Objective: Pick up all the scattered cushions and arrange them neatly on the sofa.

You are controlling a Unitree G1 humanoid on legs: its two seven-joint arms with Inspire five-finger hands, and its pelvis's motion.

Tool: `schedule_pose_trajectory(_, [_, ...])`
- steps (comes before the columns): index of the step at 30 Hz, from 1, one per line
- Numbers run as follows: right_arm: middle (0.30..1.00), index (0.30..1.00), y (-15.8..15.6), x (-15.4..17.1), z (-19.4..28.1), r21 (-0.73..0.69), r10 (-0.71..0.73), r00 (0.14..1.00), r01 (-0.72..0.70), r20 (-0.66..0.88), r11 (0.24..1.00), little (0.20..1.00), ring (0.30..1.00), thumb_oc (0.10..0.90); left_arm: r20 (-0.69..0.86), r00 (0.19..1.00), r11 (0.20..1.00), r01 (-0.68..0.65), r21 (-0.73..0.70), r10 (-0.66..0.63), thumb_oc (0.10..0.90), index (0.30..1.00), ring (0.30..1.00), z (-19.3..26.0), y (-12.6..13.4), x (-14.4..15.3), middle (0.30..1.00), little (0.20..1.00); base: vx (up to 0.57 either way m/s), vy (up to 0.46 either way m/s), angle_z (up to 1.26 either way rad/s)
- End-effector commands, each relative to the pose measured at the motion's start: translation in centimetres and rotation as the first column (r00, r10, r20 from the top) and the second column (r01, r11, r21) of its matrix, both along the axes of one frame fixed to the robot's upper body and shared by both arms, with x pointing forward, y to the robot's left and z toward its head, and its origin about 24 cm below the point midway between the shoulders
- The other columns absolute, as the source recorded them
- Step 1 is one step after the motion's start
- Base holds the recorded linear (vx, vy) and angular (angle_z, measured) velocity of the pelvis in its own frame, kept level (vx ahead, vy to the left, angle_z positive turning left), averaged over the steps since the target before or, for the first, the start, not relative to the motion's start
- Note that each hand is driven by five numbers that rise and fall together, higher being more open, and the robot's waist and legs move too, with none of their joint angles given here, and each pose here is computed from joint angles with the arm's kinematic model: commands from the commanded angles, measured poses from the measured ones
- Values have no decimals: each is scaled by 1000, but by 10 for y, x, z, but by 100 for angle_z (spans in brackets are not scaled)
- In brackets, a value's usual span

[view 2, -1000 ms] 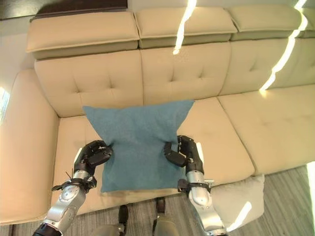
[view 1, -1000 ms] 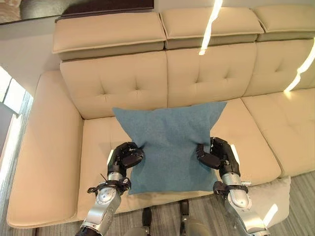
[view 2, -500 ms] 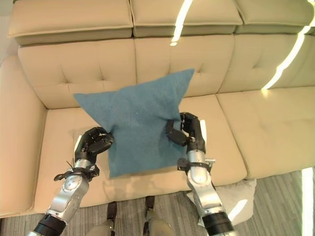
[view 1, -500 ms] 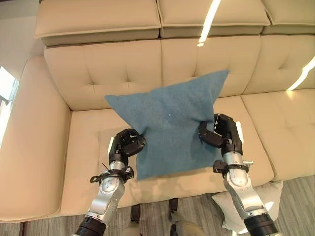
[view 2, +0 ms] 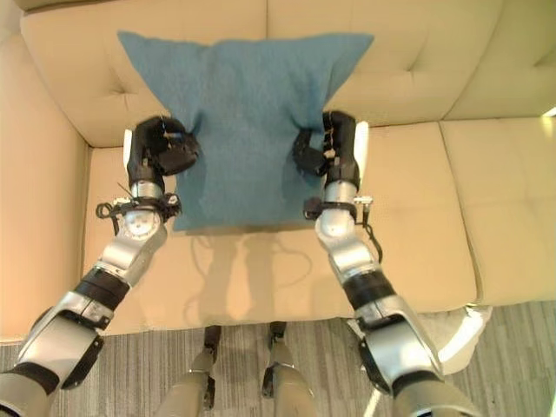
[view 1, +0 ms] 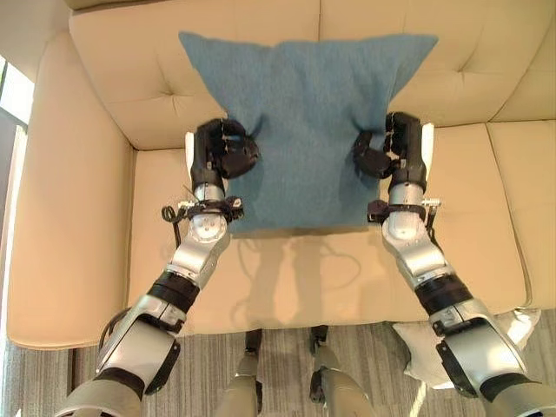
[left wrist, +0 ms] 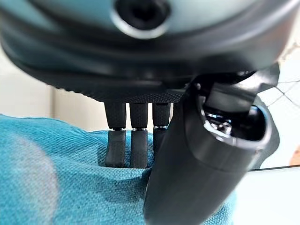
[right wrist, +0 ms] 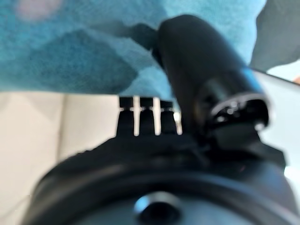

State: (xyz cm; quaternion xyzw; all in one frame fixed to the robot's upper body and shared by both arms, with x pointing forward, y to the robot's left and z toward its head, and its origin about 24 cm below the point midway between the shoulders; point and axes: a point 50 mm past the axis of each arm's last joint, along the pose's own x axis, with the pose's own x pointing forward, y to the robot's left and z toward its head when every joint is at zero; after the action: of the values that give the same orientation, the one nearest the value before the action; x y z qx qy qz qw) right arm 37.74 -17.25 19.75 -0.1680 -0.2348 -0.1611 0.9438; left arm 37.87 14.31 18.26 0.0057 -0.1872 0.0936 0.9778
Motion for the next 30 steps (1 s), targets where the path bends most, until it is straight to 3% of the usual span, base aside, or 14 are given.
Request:
schedule_pose_trajectory(1, [300,300,63,-13,88,-115,202,905,-170,375,979,300,300,400,441,876,980,155,122,-193,400,300,300,95,-56,-18,300,300,0,0,0])
schedule_pose_trajectory(2, [300,300,63,-13,89,-116,202,905,-170,376,979,300,300,400,442,876,980,155,122,-193,525,488,488,96,-56,-18,488,488,-38,-14,0])
schedule_pose_trajectory(3, [900,900,64,-8,97,-116,178,908,-144,380,983,900,900,800,448,878,984,129,125,-172,800,900,900,104,-57,-14,900,900,-32,-14,0])
schedule_pose_trajectory(8, [900,900,57,3,101,-139,111,932,-66,345,988,900,900,800,441,887,984,65,166,-133,800,900,900,114,-49,-5,900,900,-50,-4,3])
schedule_pose_trajectory(12, [900,900,44,20,94,-152,73,970,-38,230,988,900,900,800,329,944,980,-26,199,-41,800,900,900,115,-25,18,900,900,-51,-21,3])
schedule_pose_trajectory(18, [900,900,27,21,82,-193,82,984,-50,161,980,900,900,800,319,947,980,-33,197,-32,800,900,900,100,2,13,900,900,-7,-13,0])
schedule_pose_trajectory(22, [900,900,0,16,67,-207,52,991,-26,125,978,900,900,800,271,963,982,-45,185,-7,800,900,900,72,30,7,900,900,0,0,0])
schedule_pose_trajectory(25, [900,900,-53,-4,32,-204,-35,997,48,67,978,900,900,800,174,982,989,-95,112,75,800,900,900,24,79,-13,900,900,20,-18,2])
schedule_pose_trajectory(27, [900,900,-62,-10,23,-191,-50,997,59,51,980,900,900,800,155,984,989,-101,111,83,800,900,900,13,86,-19,900,900,38,-17,10])
schedule_pose_trajectory(30, [900,900,-94,-36,-32,-110,-92,993,84,-73,990,900,900,800,38,996,976,-92,197,87,800,900,900,-35,107,-51,900,900,46,-24,10])
